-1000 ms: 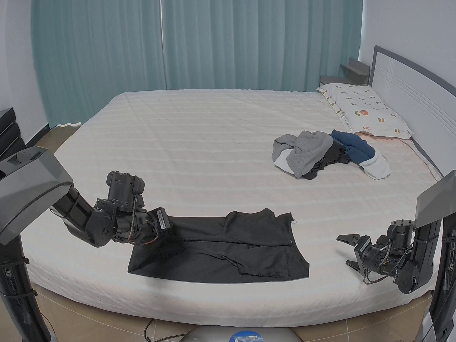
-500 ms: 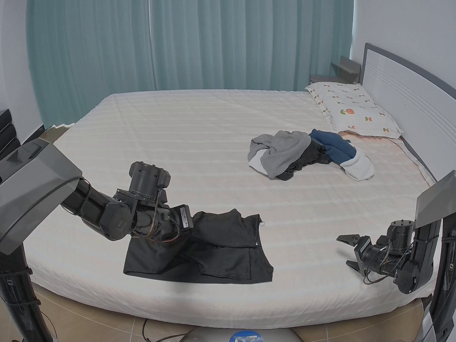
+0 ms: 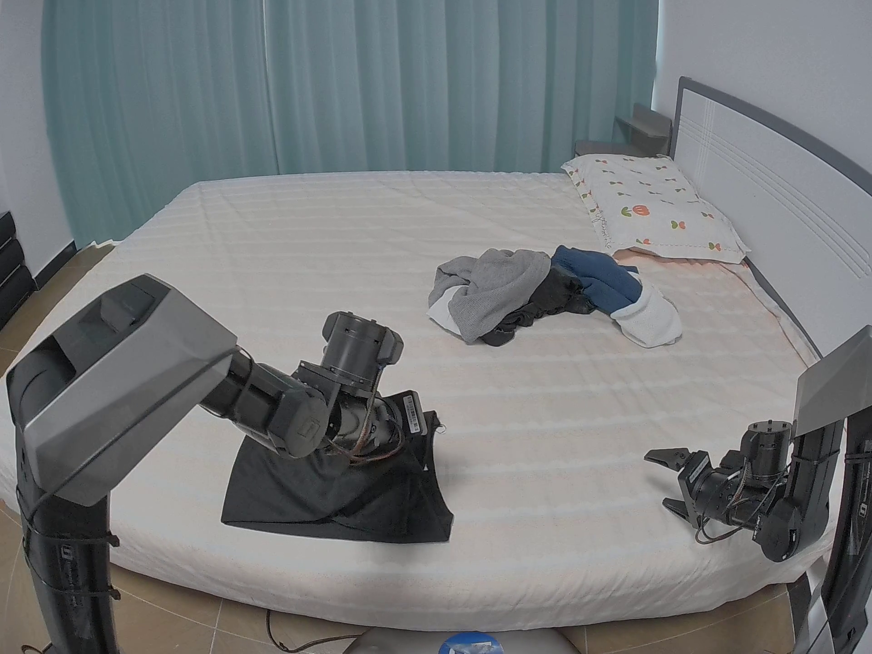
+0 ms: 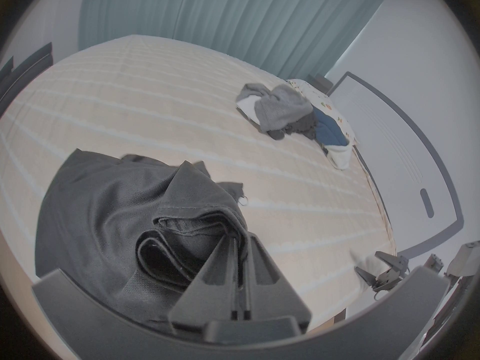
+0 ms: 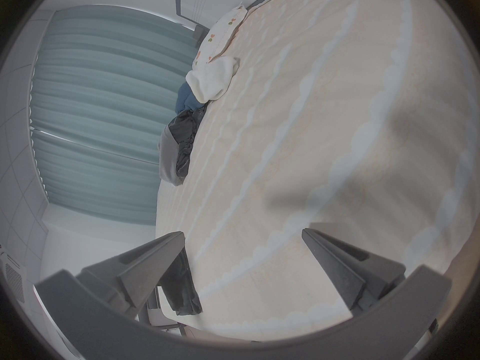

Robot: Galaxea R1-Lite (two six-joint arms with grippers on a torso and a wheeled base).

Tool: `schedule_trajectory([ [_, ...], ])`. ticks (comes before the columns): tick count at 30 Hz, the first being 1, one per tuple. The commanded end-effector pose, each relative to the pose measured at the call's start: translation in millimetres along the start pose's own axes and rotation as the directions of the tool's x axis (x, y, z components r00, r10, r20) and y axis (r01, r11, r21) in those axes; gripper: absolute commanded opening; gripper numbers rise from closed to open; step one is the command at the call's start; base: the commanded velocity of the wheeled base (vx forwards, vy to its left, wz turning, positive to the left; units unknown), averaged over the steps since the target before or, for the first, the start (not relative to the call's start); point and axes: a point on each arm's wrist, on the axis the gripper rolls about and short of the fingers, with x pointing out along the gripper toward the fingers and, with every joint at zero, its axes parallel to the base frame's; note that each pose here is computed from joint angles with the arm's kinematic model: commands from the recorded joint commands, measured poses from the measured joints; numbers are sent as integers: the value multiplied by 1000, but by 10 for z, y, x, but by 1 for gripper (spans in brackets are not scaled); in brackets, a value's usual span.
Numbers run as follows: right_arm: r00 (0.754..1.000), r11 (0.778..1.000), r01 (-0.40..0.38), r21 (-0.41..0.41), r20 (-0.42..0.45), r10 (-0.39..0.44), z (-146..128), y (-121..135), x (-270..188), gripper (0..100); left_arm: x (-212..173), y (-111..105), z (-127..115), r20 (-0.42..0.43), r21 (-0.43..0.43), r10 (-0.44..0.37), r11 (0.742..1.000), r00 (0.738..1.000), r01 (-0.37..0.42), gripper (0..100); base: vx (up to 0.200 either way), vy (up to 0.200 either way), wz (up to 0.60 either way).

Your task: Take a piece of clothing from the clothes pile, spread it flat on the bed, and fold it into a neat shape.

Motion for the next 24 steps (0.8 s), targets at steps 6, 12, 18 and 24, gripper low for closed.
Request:
schedule_trajectory([
  [6, 1000, 1000, -10, -5, 4, 10, 3, 8, 3, 100, 205, 15, -189, -81, 11, 40, 999, 996, -39, 100, 0, 0, 0],
  [12, 1000, 1000, -8, -6, 4, 8, -2, 8, 2, 100, 106, -41, -182, -82, -28, 30, 999, 996, -33, 100, 0, 0, 0],
  [18, 1000, 1000, -8, -6, 4, 8, -3, 10, -3, 100, -177, -18, -109, -62, -83, 14, 996, 998, -19, 100, 0, 0, 0],
  [24, 1000, 1000, -7, -5, 3, 7, -5, 8, -5, 100, -456, 233, -98, -103, -185, -22, 983, 994, 3, 100, 0, 0, 0],
])
